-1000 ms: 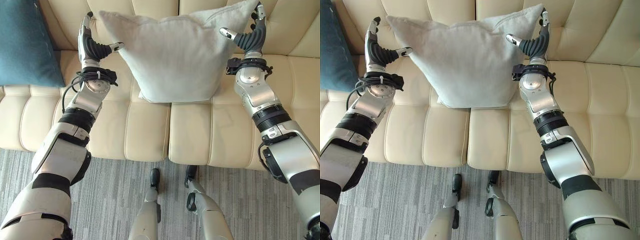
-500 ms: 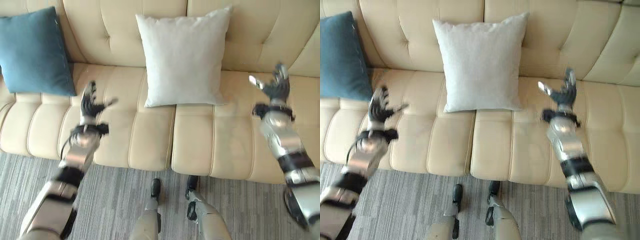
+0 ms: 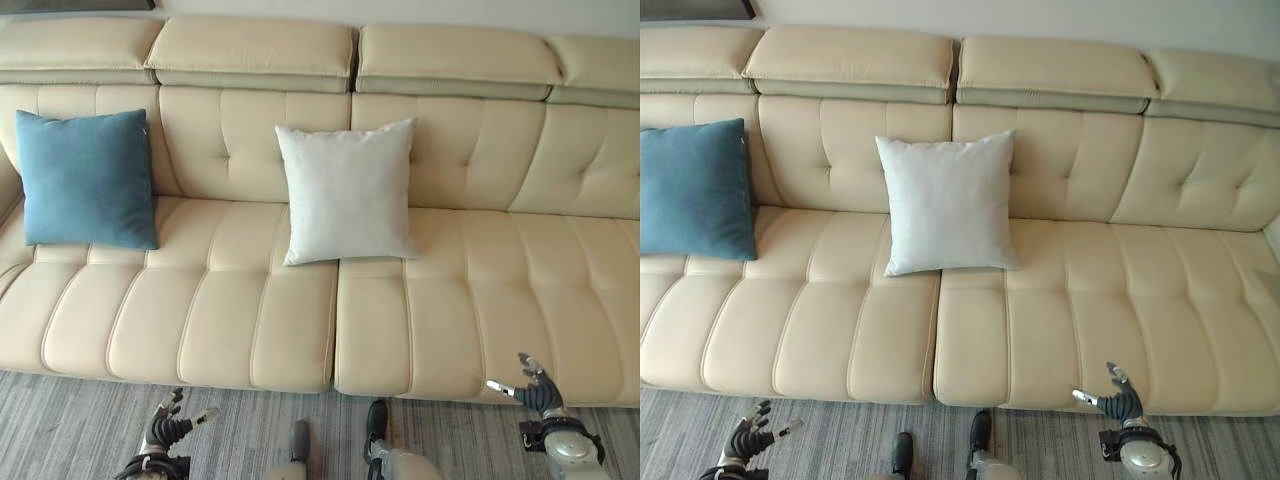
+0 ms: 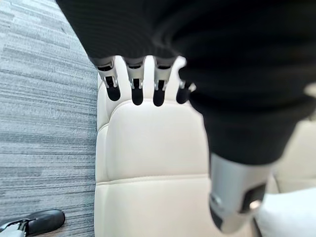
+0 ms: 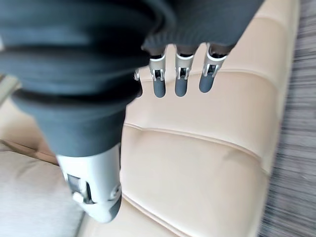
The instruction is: Pick up all the scattered cushions and arrange them neatly on the sofa.
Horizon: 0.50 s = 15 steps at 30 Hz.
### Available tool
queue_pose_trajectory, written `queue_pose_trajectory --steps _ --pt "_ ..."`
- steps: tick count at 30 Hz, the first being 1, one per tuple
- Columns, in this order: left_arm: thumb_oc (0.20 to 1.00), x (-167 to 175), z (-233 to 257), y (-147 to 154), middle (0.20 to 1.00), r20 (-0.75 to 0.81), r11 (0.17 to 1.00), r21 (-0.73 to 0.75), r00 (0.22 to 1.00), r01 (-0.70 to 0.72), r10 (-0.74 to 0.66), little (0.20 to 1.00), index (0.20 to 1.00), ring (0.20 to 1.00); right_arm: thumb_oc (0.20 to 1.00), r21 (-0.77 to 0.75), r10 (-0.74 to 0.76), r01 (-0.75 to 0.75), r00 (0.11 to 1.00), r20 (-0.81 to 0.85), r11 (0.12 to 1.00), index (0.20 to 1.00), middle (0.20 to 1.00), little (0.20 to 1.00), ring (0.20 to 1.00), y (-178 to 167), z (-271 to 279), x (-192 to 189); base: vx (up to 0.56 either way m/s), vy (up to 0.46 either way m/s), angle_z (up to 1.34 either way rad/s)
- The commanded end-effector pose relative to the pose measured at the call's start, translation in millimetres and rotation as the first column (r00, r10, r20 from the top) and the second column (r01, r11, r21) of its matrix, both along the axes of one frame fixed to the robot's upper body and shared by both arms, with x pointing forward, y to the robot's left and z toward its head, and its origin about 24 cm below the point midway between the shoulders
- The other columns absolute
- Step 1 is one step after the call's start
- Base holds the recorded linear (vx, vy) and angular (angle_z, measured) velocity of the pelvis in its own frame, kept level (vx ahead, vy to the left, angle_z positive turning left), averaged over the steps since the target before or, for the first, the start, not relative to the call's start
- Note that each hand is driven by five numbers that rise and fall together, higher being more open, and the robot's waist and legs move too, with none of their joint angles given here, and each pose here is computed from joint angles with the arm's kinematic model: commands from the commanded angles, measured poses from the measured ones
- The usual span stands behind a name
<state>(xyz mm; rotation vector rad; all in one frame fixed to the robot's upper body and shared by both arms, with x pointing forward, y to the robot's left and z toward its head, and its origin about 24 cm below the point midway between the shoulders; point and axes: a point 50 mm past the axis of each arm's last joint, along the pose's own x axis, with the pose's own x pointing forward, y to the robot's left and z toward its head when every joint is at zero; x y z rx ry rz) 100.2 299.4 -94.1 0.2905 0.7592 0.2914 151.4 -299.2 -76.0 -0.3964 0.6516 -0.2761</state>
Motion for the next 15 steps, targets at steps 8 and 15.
queue_pose_trajectory --steps 8,15 --pt "1.0 44 16 8 1.0 0.122 0.998 0.058 0.992 -0.006 -0.001 1.0 1.0 1.0 1.0 0.021 0.084 -0.086 0.993 0.087 0.996 1.0 1.0 1.0 1.0 21 8 38 -0.31 0.068 -0.27" --pt "1.0 55 12 -13 1.0 0.169 1.0 0.016 0.985 -0.026 0.023 1.0 1.0 1.0 1.0 0.078 0.02 -0.029 0.993 0.113 0.997 1.0 1.0 1.0 1.0 31 4 38 -0.16 -0.166 -0.02"
